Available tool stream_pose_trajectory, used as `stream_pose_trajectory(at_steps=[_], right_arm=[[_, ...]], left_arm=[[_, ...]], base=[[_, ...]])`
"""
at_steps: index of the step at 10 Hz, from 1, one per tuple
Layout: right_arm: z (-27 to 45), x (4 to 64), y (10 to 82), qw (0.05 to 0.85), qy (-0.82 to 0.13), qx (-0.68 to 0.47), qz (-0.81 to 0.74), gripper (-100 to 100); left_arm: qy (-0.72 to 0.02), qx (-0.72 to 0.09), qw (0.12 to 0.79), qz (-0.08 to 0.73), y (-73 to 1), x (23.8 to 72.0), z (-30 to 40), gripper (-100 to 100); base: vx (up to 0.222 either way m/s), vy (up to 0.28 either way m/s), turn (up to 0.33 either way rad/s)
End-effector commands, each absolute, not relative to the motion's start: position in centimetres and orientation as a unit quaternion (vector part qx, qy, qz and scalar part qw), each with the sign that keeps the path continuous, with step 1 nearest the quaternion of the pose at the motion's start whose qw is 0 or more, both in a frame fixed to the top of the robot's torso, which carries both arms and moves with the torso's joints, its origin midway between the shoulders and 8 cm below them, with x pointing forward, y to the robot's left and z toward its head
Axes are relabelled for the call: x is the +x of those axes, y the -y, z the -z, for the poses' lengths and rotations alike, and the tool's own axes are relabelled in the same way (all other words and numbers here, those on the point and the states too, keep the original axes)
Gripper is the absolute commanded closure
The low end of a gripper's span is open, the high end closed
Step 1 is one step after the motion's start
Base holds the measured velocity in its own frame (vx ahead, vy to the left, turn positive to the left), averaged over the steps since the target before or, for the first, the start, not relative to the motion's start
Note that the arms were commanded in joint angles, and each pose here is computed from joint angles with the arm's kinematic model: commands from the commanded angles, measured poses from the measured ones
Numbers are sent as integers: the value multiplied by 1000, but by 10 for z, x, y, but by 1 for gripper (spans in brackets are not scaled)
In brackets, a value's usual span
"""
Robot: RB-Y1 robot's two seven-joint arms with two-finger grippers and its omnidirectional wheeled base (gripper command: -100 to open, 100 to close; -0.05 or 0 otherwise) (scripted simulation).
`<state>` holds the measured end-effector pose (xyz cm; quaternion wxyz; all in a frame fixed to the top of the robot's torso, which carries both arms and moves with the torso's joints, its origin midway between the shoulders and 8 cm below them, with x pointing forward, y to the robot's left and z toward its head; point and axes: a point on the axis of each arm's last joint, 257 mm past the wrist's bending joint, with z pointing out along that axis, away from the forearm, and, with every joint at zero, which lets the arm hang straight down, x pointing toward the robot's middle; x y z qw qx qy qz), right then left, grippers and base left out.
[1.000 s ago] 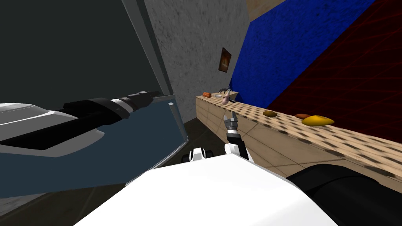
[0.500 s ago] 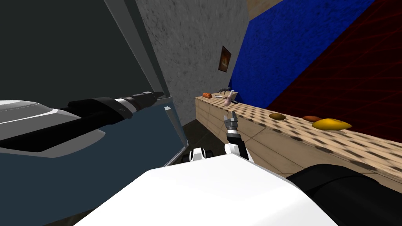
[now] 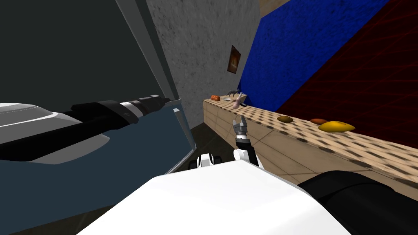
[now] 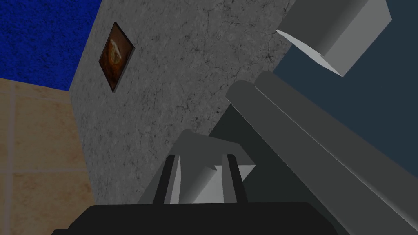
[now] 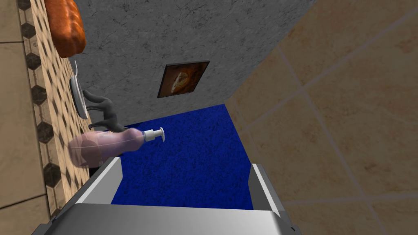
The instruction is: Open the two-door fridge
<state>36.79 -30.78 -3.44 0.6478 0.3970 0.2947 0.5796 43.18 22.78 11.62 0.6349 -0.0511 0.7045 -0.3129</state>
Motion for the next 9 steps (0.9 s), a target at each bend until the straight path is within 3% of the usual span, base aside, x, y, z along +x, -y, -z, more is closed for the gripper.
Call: stream_pose_trajectory(at_steps=[1,6,9], right_arm=[[34,368,308,648,-295,397,-580,0],[35,368,308,648,-295,397,-579,0],[34,368,308,648,-295,397,-580,0]], left_arm=[[-708,-18,619,341,-200,420,-115,100],[-707,22,598,375,-167,404,-117,100],[-704,63,577,409,-137,384,-119,100]], base=[[-222,32,-5],[-189,32,-5],[-263,32,-13]])
